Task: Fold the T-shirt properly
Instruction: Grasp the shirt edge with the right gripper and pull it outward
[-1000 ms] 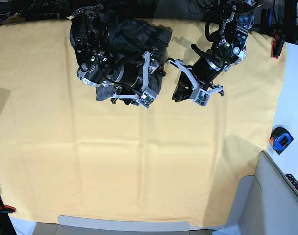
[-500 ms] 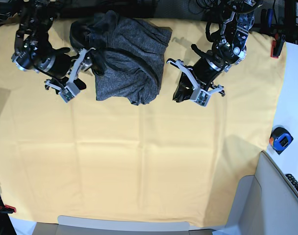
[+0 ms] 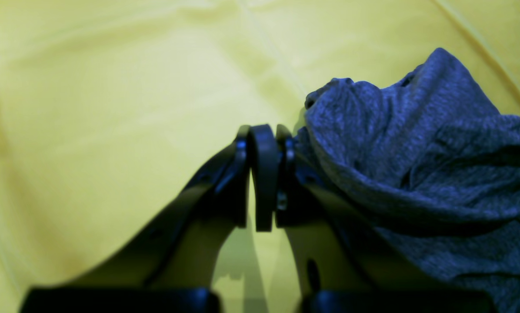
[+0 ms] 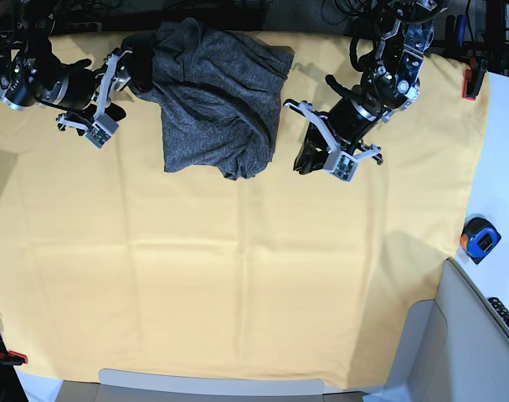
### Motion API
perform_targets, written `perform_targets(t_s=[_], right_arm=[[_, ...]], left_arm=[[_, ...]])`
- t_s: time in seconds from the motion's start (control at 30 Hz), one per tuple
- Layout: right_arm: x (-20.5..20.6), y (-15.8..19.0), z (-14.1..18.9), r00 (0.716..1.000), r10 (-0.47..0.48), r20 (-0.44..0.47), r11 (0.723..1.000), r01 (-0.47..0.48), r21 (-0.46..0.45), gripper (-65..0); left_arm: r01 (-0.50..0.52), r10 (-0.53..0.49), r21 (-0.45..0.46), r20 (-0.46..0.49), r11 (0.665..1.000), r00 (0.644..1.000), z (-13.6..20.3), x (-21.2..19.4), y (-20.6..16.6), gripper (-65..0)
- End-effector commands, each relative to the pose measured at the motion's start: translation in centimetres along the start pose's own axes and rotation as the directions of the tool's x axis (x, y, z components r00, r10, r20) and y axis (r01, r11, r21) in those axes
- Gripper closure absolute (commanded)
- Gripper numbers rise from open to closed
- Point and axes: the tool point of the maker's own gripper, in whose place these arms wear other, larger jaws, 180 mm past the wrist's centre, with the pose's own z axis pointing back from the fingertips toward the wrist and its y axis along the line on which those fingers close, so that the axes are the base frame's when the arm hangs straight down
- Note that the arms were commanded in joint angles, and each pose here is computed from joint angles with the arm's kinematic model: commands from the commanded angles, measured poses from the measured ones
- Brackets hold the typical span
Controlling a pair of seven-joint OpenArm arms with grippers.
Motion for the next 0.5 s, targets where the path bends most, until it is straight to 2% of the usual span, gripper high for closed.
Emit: perform_targets(t_s=[0.0,0.23,0.4,0.47], right_arm=[[0.5,0.1,0.1,1.0,0.03,0.009,1.0,-0.03,-0.001,-41.3],[0.0,3.4,-3.8,0.981,0.169,-0.096,0.985,-0.165,0.048,-41.3],[-0.7,4.5,-4.9,0.967,0.215,-0.136,0.976,-0.209,0.06,-41.1],[-0.7,4.5,-4.9,0.967,0.216,-0.137,0.976,-0.21,0.06,-38.9]], left_arm=[[0.007,-0.007,-0.003,0.046,1.0,0.999,0.1,1.3,0.0,0.0],[0.004,-0.004,-0.003,0.045,1.0,0.999,0.1,1.3,0.0,0.0],[0.004,-0.004,-0.004,0.044,1.0,0.999,0.1,1.2,0.0,0.0],[0.004,-0.004,-0.004,0.044,1.0,0.999,0.1,1.2,0.0,0.0]])
